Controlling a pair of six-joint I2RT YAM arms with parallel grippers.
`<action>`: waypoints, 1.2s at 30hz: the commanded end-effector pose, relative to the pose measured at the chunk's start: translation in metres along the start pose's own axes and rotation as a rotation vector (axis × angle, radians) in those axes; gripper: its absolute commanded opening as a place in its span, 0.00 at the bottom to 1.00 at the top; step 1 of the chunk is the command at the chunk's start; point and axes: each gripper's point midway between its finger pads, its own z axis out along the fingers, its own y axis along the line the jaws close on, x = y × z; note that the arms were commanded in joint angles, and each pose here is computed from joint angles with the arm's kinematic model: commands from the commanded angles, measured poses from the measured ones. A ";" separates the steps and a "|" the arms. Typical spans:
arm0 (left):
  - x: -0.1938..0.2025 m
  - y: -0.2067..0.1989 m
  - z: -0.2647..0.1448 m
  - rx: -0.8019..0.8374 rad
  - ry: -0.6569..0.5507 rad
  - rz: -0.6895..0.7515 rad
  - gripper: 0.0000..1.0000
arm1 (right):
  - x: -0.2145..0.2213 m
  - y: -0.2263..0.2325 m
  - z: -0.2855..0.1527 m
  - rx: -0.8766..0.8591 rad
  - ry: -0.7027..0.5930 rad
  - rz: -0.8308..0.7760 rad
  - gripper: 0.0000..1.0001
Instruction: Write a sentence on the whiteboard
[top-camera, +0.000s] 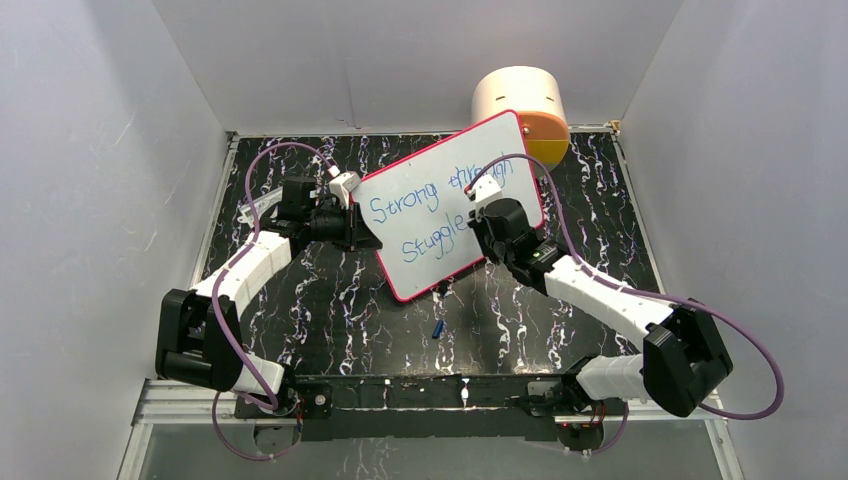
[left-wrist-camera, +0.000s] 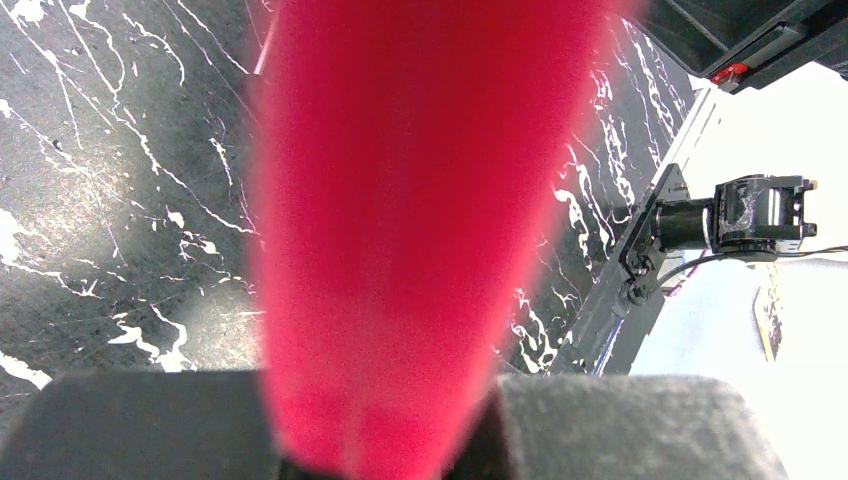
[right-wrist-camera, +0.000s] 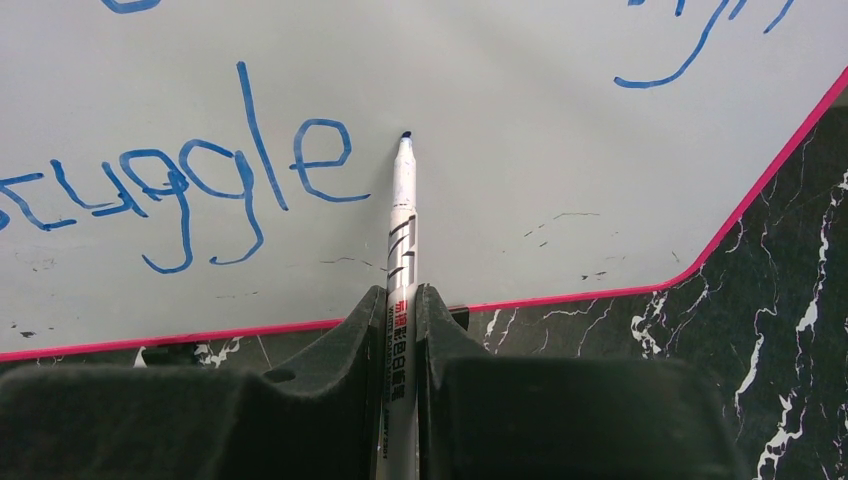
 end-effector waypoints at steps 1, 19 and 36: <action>0.009 0.020 -0.003 -0.104 0.031 -0.010 0.00 | -0.039 -0.003 0.001 0.008 -0.108 0.023 0.00; 0.008 0.020 -0.003 -0.106 0.030 -0.009 0.00 | -0.024 0.014 0.001 -0.086 -0.060 0.001 0.00; 0.009 0.021 -0.003 -0.107 0.032 -0.011 0.00 | 0.008 0.003 0.001 -0.023 0.046 -0.002 0.00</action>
